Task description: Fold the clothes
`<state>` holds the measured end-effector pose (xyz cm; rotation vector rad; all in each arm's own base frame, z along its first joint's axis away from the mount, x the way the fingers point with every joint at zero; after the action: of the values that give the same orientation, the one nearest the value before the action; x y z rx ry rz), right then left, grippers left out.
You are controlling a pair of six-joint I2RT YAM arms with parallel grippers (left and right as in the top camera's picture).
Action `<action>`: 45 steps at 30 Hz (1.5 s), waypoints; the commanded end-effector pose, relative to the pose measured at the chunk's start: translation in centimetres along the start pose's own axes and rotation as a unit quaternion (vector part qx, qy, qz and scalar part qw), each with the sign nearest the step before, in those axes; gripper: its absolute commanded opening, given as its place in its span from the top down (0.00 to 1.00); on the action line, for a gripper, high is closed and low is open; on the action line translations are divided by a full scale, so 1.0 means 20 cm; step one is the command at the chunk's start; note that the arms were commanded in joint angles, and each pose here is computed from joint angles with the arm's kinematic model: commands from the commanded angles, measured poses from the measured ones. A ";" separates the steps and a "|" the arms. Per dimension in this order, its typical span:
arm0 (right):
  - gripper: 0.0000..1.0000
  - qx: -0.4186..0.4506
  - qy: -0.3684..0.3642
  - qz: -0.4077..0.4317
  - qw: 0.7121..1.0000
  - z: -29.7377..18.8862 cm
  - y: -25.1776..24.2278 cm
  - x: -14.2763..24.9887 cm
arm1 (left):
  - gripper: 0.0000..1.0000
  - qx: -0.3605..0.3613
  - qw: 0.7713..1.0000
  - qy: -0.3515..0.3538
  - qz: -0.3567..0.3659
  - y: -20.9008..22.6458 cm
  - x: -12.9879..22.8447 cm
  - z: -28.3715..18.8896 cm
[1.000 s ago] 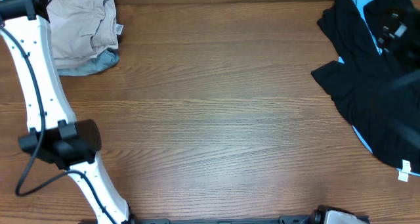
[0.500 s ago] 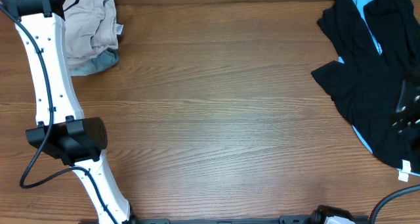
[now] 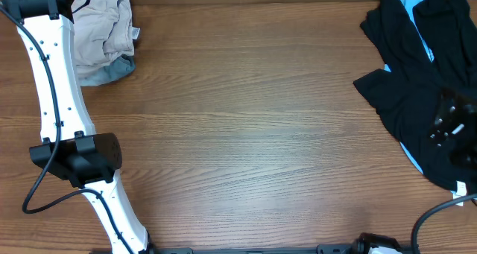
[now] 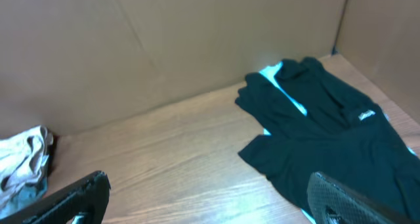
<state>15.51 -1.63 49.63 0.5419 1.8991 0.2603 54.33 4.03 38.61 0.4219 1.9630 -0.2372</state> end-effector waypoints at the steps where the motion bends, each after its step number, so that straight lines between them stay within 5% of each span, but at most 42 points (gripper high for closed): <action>1: 0.00 -0.022 -0.027 -0.030 0.999 0.06 -0.02 0.09 | 0.00 0.008 1.000 -0.005 -0.004 -0.02 -0.02 -0.01; 24: 0.00 -0.159 -0.172 -0.031 0.972 0.69 -0.47 1.16 | 0.00 0.008 1.000 -0.005 -0.004 -0.02 -0.02 -0.01; 45: 0.00 -0.158 -0.131 -0.017 0.979 0.80 -0.53 1.32 | 0.00 0.008 1.000 -0.005 -0.004 -0.02 -0.02 -0.01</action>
<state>19.63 0.49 17.43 0.3216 1.5746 0.4235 54.31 4.03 38.57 0.4215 1.9652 -0.2382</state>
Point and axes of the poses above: each gripper's point midway between its finger pads, its own z axis out along the fingers, its own y axis along the line the jaws close on, x = y × z, the point moved 5 cm from there along -z, back along the fingers, and after that the axes turned 14 degrees about z, right-handed, at the moved point
